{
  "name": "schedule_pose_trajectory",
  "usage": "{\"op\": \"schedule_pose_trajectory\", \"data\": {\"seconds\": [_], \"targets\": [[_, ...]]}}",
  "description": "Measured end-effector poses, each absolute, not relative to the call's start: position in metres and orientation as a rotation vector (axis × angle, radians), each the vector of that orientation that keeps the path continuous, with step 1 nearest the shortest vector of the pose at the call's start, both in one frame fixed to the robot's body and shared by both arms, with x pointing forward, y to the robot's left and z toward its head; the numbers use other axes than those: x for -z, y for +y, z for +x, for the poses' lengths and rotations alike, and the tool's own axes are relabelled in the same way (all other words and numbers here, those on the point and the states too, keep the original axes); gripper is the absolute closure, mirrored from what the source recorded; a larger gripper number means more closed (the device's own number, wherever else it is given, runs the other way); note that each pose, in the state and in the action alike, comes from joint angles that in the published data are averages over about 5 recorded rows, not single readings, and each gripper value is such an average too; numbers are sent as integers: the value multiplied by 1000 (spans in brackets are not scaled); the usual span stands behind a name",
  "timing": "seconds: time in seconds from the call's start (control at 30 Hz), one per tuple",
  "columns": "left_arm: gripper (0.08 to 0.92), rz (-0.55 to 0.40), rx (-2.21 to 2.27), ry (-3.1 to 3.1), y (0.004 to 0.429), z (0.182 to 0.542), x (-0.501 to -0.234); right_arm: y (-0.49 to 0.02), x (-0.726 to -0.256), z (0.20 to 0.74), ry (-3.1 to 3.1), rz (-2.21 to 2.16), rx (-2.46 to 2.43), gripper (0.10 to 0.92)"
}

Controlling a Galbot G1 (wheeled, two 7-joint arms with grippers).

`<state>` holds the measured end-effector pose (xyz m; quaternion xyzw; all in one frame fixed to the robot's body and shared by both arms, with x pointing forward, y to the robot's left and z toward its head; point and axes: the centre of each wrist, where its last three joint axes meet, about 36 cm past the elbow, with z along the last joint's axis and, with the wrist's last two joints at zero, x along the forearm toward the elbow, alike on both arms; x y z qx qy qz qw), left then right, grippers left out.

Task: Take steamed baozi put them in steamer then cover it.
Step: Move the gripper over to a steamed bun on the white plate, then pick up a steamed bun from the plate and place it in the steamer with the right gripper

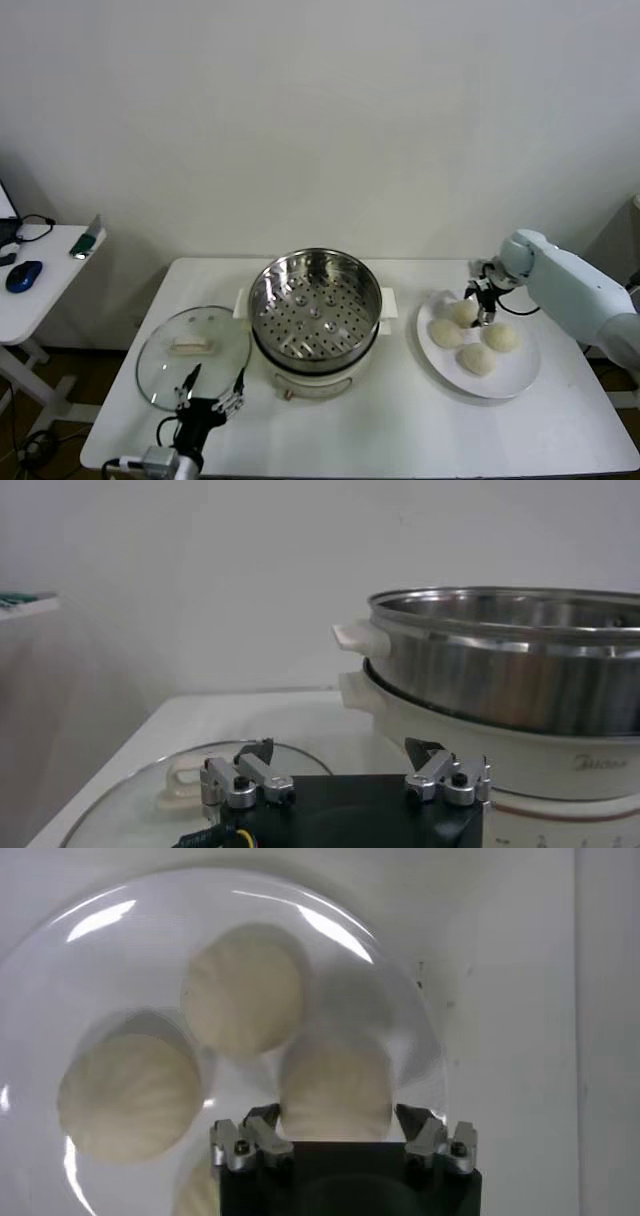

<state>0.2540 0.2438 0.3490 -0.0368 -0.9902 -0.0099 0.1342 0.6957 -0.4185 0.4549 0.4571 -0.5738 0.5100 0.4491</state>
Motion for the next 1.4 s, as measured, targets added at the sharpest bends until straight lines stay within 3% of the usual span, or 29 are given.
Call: {"op": "schedule_pose_trajectory", "data": {"seconds": [0.4, 0.63, 1.03, 1.2, 1.4], "targets": [[177, -110, 30, -2868, 243, 253, -350, -418, -472, 695, -1420, 1165, -1283, 309], [177, -111, 28, -2870, 243, 254, -352, -402, -532, 701, -1407, 1239, -1402, 310], [177, -106, 28, -2875, 241, 257, -353, -269, -697, 686, -1194, 1587, -1911, 310], [177, -102, 25, -2882, 242, 259, -354, -202, -720, 661, -976, 1781, -2115, 308], [177, -93, 23, -2894, 244, 261, -357, -144, -714, 644, -707, 1919, -2287, 309]]}}
